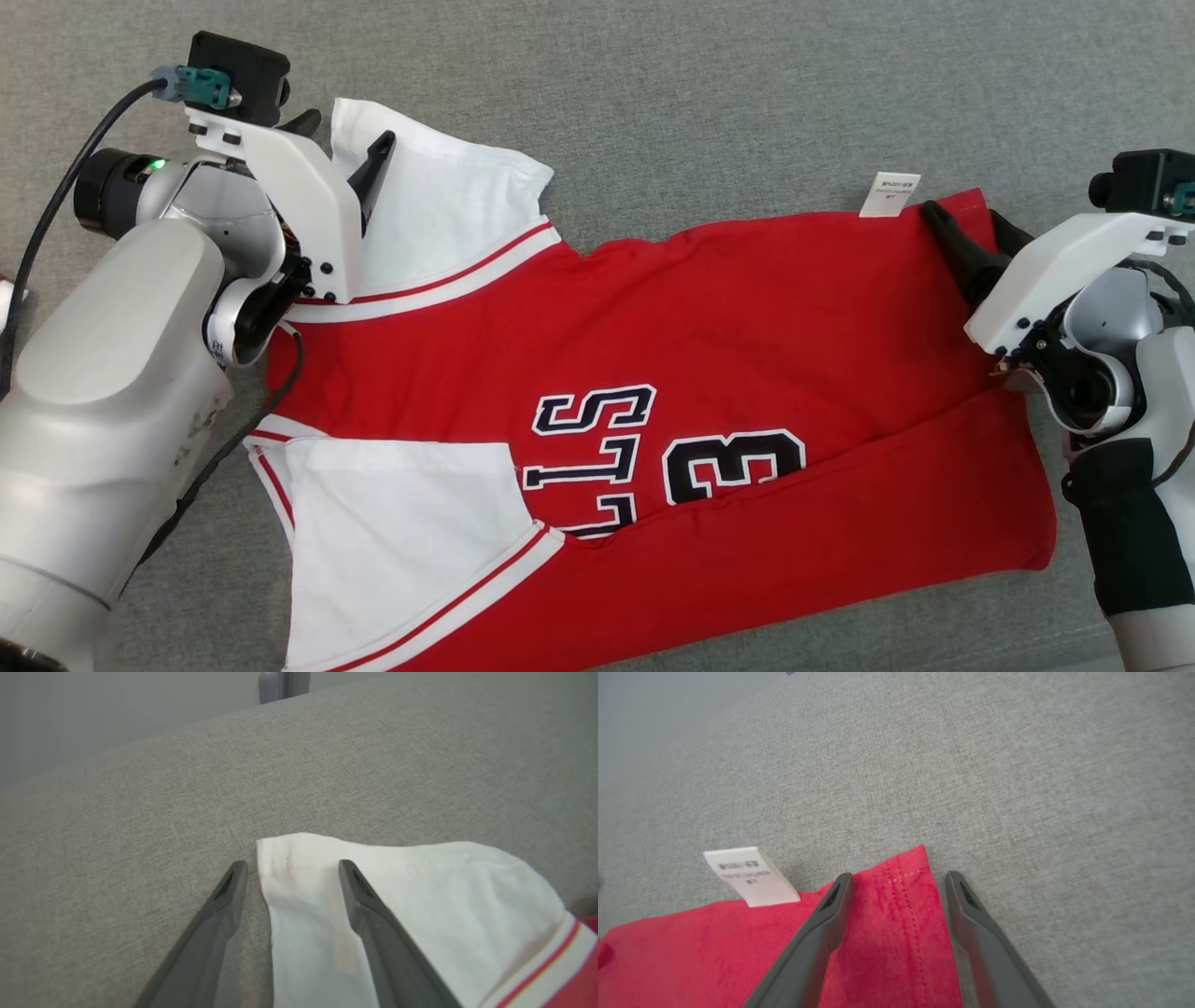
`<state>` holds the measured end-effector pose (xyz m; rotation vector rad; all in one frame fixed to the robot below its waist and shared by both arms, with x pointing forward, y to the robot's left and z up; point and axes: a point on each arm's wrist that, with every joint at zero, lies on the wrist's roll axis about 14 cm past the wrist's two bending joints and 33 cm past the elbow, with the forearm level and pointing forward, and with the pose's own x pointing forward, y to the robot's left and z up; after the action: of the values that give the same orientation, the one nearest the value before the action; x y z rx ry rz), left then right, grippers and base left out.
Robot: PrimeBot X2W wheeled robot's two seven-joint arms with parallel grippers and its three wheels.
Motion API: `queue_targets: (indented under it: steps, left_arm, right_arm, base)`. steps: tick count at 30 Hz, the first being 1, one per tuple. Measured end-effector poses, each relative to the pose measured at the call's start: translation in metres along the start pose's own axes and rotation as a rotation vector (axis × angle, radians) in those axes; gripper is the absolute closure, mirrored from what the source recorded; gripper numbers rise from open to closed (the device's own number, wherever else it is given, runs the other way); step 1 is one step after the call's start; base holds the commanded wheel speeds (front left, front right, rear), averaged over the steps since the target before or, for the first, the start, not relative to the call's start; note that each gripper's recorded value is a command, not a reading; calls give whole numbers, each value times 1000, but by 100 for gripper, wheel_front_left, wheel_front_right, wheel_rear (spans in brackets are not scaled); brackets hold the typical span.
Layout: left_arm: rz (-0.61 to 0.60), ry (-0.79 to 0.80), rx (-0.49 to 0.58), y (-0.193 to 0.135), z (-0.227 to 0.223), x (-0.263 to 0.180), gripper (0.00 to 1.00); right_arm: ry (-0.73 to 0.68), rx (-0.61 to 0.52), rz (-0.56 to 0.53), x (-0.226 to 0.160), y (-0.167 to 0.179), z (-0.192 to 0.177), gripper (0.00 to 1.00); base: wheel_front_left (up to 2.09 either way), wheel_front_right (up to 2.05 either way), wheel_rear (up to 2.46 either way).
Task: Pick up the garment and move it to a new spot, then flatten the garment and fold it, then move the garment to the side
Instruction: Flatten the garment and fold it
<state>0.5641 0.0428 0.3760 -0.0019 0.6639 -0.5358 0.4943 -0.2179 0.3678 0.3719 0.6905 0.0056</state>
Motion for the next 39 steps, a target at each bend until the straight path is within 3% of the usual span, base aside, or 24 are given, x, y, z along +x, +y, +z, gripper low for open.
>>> queue_targets:
  steps: [6, 7, 8, 9, 10, 11, 14, 26, 39]
  left_arm:
    - [-21, 39, -4, -6, -3, 13, 0]
    - [-27, 40, -4, -7, -3, 15, 5]
    - [-29, 48, -2, -8, -5, 16, 49]
    - [-30, 55, -2, -9, -6, 17, 49]
    - [-32, 59, -3, -9, -7, 18, 89]
    - [-30, 60, -3, -8, -8, 17, 100]
    - [-28, 57, -18, -7, -8, 16, 100]
    - [-25, -52, -81, -5, 25, -18, 100]
    - [-37, -80, -111, -13, 28, -73, 100]
  right_arm:
    - [13, -3, 2, 0, -1, -4, 0]
    - [13, -4, 2, 0, -1, -4, 0]
    - [13, -6, 3, 0, -1, -5, 0]
    - [14, -7, 4, 0, -1, -5, 0]
    - [12, -9, 8, -1, 0, -5, 22]
    - [13, -12, 9, -1, 0, -5, 54]
    - [6, -19, 12, -2, 1, -5, 100]
    - [-87, -13, 56, -18, 18, 16, 100]
    - [-121, -17, 56, -49, 15, 26, 100]
  base:
    - [0, 0, 0]
    - [0, 0, 0]
    - [0, 0, 0]
    - [0, 0, 0]
    - [0, 0, 0]
    - [0, 0, 0]
    - [0, 0, 0]
    - [0, 0, 0]
    - [0, 0, 0]
